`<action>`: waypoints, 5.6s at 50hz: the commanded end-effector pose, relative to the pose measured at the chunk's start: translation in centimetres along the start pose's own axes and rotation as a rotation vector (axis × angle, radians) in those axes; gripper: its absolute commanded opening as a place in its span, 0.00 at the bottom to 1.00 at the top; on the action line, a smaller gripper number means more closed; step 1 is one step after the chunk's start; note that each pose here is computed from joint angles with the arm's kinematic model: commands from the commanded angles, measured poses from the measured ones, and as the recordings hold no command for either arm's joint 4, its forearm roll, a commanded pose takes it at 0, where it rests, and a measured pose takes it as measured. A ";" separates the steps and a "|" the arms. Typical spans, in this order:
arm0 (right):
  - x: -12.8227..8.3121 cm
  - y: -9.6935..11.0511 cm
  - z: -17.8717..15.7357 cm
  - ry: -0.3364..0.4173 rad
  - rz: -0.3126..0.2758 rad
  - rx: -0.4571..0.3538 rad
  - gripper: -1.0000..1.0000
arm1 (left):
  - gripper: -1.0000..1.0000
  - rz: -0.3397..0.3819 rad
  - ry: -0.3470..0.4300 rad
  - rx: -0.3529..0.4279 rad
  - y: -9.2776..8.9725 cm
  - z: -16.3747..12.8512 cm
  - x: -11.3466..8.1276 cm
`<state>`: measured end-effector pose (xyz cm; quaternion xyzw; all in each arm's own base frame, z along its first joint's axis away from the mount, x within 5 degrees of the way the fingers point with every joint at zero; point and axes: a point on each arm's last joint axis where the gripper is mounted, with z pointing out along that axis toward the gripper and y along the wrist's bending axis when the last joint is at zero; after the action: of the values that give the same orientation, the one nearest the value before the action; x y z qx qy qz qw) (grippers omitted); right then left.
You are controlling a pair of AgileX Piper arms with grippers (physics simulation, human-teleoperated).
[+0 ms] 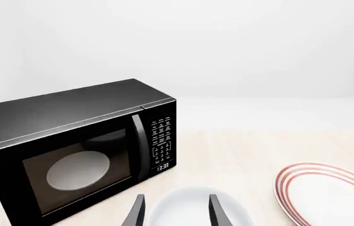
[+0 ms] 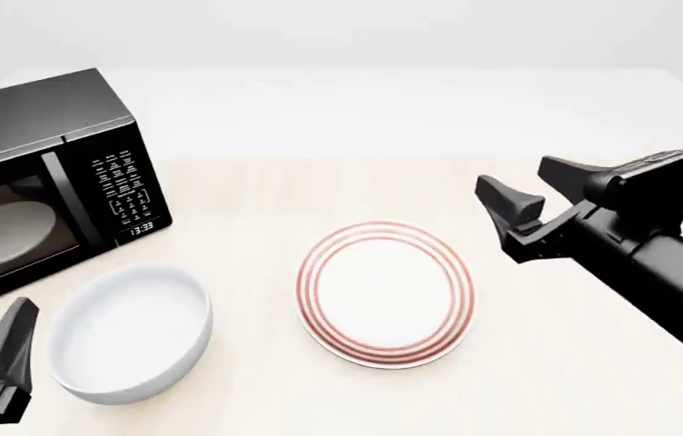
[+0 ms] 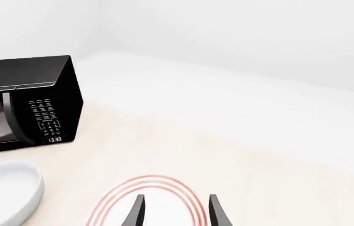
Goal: Put the white bowl to the right of the plate.
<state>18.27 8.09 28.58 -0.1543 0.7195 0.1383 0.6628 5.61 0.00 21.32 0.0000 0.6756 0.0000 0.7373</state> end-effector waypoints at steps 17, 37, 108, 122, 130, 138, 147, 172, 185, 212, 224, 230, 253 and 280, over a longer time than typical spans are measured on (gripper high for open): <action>-1.0 7.1 10.2 0.112 -0.044 -0.229 1.00 | 1.00 0.000 0.000 0.000 0.0 0.0 0.0; -0.8 13.8 14.8 0.166 -0.055 -0.372 1.00 | 1.00 0.000 0.000 0.000 0.0 0.0 0.0; 7.4 23.9 21.4 0.505 -0.023 -0.473 1.00 | 1.00 0.000 0.000 0.000 0.0 0.0 0.0; 8.9 23.4 22.3 0.538 -0.014 -0.448 1.00 | 1.00 0.000 0.000 0.000 0.0 0.0 0.0; 9.4 23.7 22.5 0.543 -0.014 -0.450 1.00 | 1.00 0.000 0.000 0.000 0.0 0.0 0.0; 10.0 24.3 22.6 0.546 -0.005 -0.457 1.00 | 1.00 0.000 0.000 0.000 0.0 0.0 0.0; 10.5 24.5 22.9 0.554 -0.001 -0.454 1.00 | 1.00 0.000 0.000 0.000 0.0 0.0 0.0; 12.0 25.0 23.5 0.575 0.014 -0.449 1.00 | 1.00 0.000 0.000 0.000 0.0 0.0 0.0; 13.0 24.9 23.9 0.587 0.023 -0.440 1.00 | 1.00 0.000 0.000 0.000 0.0 0.0 0.0; 13.4 25.6 23.7 0.596 0.007 -0.454 0.00 | 1.00 0.000 0.000 0.000 0.0 0.0 0.0; 8.7 23.6 22.2 0.525 -0.020 -0.456 0.00 | 1.00 0.000 0.000 0.000 0.0 0.0 0.0; 6.2 21.5 21.4 0.490 -0.039 -0.437 0.00 | 1.00 0.000 0.000 0.000 0.0 0.0 0.0; 2.8 14.4 18.8 0.407 -0.014 -0.329 0.00 | 1.00 0.000 0.000 0.000 0.0 0.0 0.0; 2.0 2.3 13.6 0.361 0.065 -0.054 0.00 | 1.00 0.000 0.000 0.000 0.0 0.0 0.0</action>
<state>29.72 20.03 24.80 -0.2391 0.8176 0.1609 0.4984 5.61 0.00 21.32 0.0000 0.6756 0.0000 0.7373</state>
